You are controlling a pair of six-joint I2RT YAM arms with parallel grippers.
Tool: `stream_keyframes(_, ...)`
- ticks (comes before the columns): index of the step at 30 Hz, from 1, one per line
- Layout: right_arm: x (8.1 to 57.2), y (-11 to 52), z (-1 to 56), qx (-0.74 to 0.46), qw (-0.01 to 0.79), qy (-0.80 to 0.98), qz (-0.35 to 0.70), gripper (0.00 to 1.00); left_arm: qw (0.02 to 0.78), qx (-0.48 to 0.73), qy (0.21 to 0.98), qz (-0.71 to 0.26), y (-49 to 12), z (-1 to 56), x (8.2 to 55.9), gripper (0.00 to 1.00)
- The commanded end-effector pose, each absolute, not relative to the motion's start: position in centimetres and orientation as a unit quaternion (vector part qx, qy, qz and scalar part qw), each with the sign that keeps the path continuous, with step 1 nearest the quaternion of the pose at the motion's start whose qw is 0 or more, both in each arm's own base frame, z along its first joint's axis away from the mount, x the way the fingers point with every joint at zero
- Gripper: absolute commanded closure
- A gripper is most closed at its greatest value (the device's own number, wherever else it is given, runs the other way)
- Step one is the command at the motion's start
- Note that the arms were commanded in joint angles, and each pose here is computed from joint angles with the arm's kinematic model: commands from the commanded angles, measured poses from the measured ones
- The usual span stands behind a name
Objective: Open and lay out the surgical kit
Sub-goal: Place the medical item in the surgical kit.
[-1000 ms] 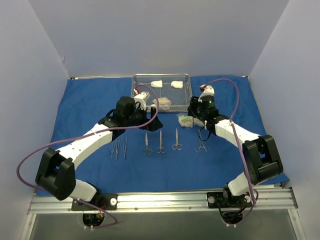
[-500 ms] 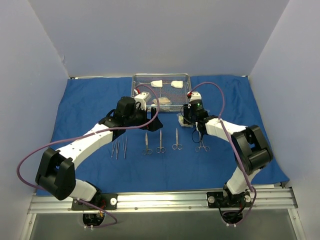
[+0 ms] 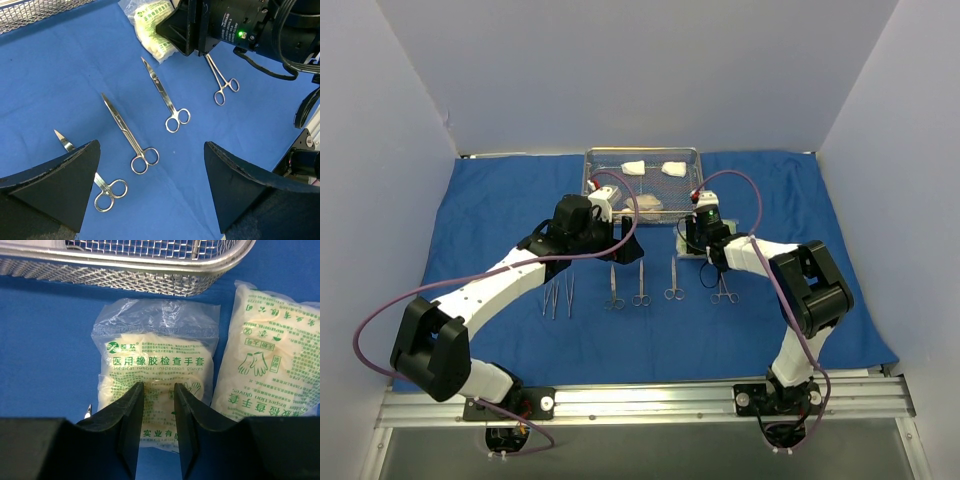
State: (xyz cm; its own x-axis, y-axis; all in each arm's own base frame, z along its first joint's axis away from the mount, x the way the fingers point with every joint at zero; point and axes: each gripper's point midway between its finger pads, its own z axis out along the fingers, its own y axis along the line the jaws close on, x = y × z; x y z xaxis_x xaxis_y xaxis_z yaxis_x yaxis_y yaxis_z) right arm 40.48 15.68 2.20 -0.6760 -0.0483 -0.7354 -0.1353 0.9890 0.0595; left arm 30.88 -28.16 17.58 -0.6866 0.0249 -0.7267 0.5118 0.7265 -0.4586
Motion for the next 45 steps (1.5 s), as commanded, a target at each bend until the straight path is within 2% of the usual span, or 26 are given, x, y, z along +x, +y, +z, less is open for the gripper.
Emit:
stream_keyframes(1,42.3,15.6,4.9,-0.047,0.434,0.899,0.045,0.73,0.389,0.161,0.842,-0.337,-28.2,19.5,31.2,0.06)
stream_keyframes(7,43.1,16.0,8.3,-0.050,0.462,0.884,0.053,0.67,0.390,0.160,0.842,-0.337,-28.4,19.7,31.4,0.06)
stream_keyframes(12,41.2,15.8,9.8,-0.041,0.468,0.880,0.074,0.67,0.393,0.158,0.842,-0.333,-28.1,19.7,31.4,0.06)
stream_keyframes(19,35.4,15.7,6.4,-0.047,0.412,0.906,0.082,0.66,0.391,0.157,0.845,-0.328,-27.6,19.6,31.1,0.06)
stream_keyframes(22,34.9,16.3,6.1,-0.043,0.409,0.906,0.097,0.66,0.394,0.154,0.845,-0.326,-27.5,19.5,31.0,0.06)
stream_keyframes(45,39.9,17.0,4.4,-0.011,0.420,0.905,0.066,0.68,0.402,0.113,0.864,-0.282,-25.2,18.9,31.8,0.06)
